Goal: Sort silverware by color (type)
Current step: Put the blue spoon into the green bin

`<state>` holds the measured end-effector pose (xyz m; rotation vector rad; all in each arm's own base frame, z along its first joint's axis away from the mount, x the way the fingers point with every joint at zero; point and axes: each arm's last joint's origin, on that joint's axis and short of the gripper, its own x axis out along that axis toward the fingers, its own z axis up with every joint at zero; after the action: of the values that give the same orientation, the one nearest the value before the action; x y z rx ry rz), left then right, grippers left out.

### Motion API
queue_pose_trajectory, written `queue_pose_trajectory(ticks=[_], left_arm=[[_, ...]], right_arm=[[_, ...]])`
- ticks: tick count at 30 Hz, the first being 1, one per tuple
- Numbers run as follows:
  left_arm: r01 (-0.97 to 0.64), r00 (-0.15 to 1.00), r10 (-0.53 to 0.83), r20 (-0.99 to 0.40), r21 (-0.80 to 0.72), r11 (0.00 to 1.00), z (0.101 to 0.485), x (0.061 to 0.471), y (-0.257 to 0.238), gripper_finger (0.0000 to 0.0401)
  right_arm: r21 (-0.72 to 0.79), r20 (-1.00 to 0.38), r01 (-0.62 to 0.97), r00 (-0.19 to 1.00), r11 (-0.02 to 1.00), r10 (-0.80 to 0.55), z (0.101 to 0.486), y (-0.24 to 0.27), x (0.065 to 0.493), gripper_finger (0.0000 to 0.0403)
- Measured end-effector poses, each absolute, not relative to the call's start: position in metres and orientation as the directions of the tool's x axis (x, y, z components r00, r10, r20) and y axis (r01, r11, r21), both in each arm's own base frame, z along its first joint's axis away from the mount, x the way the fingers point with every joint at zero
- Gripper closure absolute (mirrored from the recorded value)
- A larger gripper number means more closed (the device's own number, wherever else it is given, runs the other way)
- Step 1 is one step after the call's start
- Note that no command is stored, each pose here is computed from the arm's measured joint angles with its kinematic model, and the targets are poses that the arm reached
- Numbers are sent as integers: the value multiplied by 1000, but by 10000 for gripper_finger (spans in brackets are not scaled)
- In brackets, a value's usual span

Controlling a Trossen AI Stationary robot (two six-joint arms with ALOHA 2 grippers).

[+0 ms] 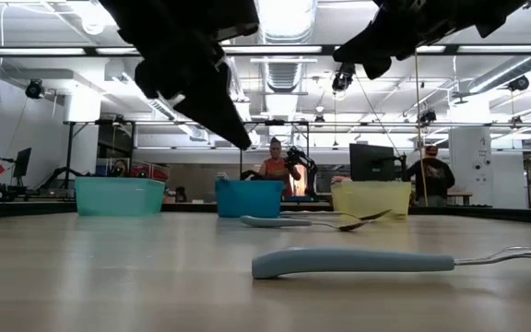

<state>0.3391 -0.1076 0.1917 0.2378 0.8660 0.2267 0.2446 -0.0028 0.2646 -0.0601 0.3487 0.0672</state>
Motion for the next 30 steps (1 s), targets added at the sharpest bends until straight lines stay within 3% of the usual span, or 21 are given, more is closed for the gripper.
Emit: queue_pose_trajectory(ticks=[8,16,30], left_arm=[[-102,749,272,-604,301,948,184,365,-96,401],[-28,788,140,-599,193,981,169,377,-65,396],[-44,795,142,-590,176,983,146,366,-36,283]], right_arm=[[-48,-349,-77,935,996,56,264,-3,244,394],[-53,-389,-84,919,995,57,260,-3,243,394],[26,-434,-53,899,998,59,246,-3,239,394]])
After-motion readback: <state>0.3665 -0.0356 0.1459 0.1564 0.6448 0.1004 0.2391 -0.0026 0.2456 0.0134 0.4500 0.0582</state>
